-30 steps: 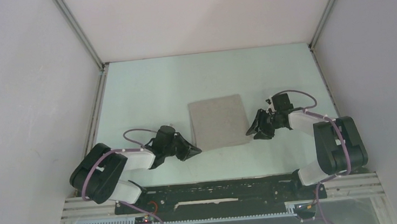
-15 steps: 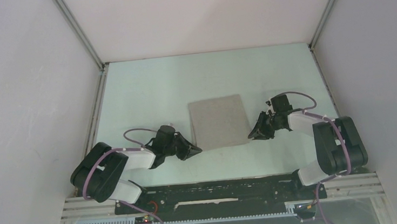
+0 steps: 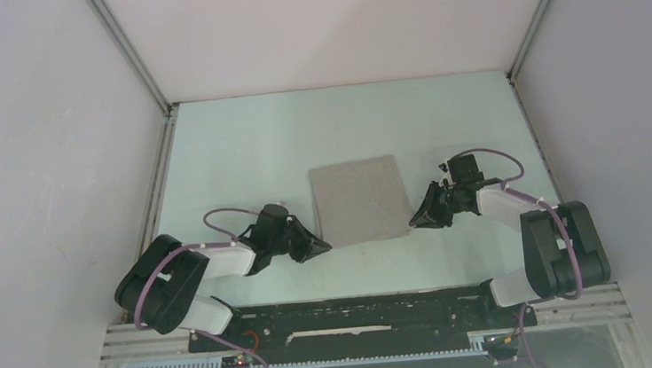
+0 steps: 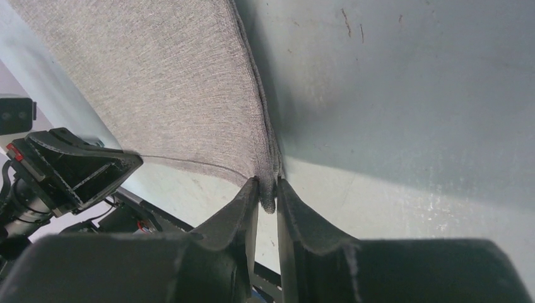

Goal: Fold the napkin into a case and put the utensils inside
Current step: Smooth out the square-folded napkin at the center of the board.

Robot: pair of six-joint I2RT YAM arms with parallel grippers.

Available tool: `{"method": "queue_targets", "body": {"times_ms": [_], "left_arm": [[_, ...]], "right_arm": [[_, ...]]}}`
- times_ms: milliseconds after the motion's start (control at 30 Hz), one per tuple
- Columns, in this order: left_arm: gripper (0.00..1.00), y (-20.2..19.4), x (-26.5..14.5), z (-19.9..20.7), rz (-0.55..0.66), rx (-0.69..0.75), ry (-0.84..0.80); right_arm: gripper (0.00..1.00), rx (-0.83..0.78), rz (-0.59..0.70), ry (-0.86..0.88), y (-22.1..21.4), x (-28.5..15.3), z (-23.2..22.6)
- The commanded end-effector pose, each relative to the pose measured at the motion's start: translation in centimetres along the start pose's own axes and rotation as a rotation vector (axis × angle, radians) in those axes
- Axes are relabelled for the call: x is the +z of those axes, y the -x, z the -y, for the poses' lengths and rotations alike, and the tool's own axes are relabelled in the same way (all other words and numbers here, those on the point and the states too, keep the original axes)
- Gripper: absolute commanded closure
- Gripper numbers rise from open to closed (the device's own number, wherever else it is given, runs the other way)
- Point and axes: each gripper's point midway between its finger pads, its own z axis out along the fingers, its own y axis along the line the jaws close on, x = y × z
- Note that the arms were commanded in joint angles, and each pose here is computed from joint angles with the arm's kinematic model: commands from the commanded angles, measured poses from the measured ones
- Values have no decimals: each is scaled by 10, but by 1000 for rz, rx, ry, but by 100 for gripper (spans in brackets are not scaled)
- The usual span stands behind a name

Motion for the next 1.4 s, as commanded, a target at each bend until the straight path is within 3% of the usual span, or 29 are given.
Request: {"method": "queue_targets", "body": {"times_ms": [0,200,400,533,800,933,1167,1367], "left_arm": [[100,7,-4,19,22,55,-38],[100,7,-4,22,18,60,-42],[100,10,-10,28,36,97,-46],[100,16,-22,56,52,151,-89],[100,80,-47,101,130,195,-127],[100,91,-54,119,121,236,-115],[100,48,-32,63,6,183,-74],[100,29,-17,43,-39,149,-77]], "right_arm": [[78,-21,17,11,4,-5,-5],[100,-13,10,20,5,0,-5],[100,-38,24,74,8,-8,-18],[100,-19,15,158,13,-11,-35],[100,-1,85,264,57,-20,-73],[100,-14,96,277,70,-28,-87],[100,-2,28,225,43,-15,-66],[100,-17,-2,200,29,-11,-57]]}}
